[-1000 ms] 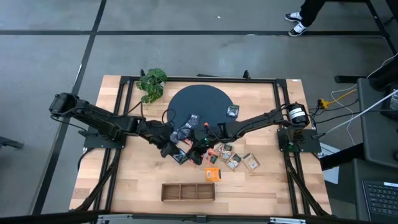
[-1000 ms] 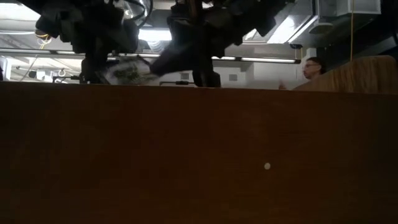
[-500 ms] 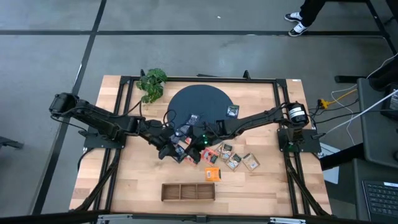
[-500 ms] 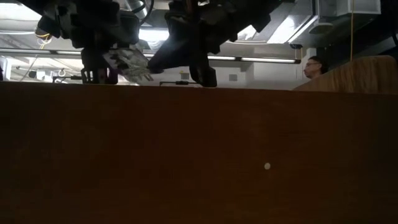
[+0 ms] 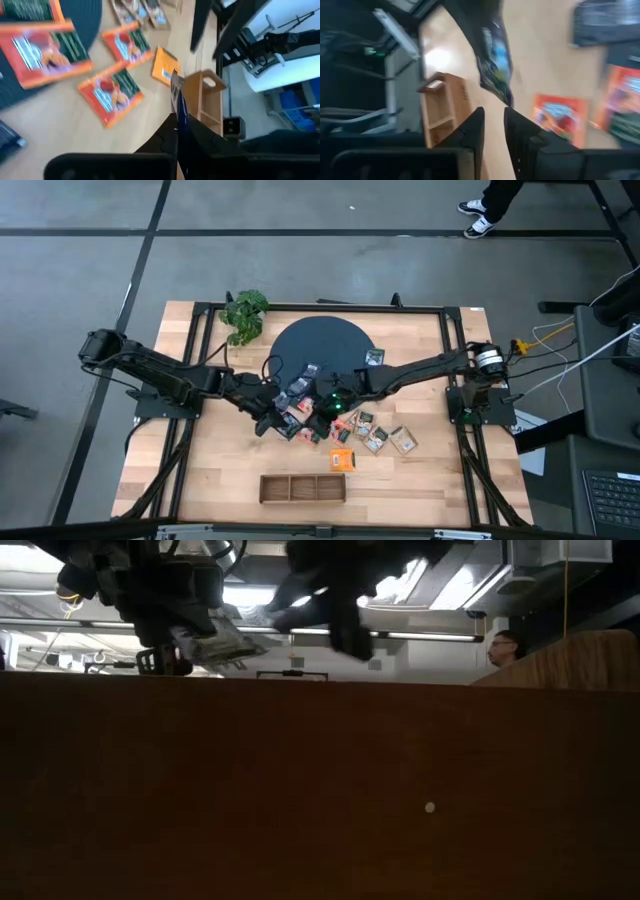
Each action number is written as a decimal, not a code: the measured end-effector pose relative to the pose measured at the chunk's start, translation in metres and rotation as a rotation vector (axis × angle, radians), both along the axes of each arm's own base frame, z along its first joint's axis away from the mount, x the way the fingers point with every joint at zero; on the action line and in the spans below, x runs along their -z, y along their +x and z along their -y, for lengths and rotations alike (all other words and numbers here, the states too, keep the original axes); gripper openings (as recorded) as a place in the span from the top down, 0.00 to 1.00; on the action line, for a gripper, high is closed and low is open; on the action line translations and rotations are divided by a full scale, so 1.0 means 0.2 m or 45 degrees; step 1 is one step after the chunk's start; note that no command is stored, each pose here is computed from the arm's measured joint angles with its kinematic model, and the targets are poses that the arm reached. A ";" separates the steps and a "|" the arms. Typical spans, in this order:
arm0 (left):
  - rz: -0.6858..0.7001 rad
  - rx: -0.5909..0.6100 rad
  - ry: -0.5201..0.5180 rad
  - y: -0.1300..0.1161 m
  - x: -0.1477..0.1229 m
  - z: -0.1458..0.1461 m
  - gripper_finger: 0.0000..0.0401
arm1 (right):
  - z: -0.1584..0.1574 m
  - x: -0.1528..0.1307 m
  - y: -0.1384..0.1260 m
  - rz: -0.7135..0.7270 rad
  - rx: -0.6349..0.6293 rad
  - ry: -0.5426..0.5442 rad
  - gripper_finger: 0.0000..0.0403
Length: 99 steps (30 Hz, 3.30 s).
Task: Pick & Place Tea
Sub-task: Put the violet tea bag into the right section of the wooden organizer
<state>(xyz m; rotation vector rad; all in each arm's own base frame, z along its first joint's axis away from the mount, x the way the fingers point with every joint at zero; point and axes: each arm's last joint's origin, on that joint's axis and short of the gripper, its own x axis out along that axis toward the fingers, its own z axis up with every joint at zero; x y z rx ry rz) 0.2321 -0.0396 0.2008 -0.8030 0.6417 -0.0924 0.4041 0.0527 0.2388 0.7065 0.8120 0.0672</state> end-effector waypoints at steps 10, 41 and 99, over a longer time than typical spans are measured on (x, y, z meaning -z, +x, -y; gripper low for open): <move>0.586 -0.224 -0.007 -0.14 -0.08 -0.02 0.99 | -0.06 -0.21 -0.12 0.100 0.279 -0.052 0.78; 1.186 -0.627 -0.110 -0.29 -0.17 -0.06 0.98 | 0.01 -0.41 -0.02 0.675 0.577 0.086 0.78; 0.715 -0.017 -0.180 -0.21 -0.11 -0.02 0.82 | -0.30 -0.44 -0.19 -0.036 -0.169 0.135 1.00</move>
